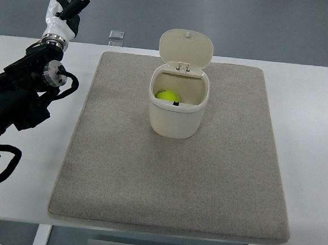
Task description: Put tennis ball into box with left hand
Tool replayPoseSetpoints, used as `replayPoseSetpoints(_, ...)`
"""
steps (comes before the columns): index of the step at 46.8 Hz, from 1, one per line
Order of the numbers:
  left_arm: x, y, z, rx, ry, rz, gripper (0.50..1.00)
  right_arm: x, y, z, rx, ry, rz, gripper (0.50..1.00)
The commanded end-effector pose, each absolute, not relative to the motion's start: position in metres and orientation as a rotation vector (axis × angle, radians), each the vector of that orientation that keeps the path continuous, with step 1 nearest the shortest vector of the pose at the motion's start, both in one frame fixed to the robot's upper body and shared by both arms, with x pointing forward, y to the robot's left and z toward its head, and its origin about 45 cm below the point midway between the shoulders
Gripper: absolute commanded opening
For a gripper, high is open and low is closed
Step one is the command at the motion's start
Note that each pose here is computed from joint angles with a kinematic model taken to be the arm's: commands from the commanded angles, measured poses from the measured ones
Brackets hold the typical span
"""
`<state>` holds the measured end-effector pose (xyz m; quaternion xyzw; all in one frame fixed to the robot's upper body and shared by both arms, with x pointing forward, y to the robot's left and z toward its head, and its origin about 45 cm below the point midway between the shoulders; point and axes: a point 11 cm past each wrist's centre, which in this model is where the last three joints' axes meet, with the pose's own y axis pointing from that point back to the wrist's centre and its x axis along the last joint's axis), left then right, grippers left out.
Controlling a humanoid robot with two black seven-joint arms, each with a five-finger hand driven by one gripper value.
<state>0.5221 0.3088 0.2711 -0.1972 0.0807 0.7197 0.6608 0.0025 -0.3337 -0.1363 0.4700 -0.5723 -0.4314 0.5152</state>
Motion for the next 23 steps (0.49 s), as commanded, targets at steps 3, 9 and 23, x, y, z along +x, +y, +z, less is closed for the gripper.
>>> replayPoseSetpoints(3,0.5224,0.3079,0.2717,-0.444,0.181,1.626,0.964,0.0020,-0.3337,-0.1363,1.129,-1.375,-1.037,0.901)
replayPoseSetpoints(9,0.5227,0.3080,0.2727,-0.449,0.181,1.627,0.964,0.0020,-0.3337,-0.1363,1.129,-1.375,-1.037,0.901)
replayPoseSetpoints(23,0.5226,0.3087,0.2729,-0.448,0.179,1.627,0.964,0.0031,-0.3335,-0.1363,1.130,-1.377,-1.039,0.901)
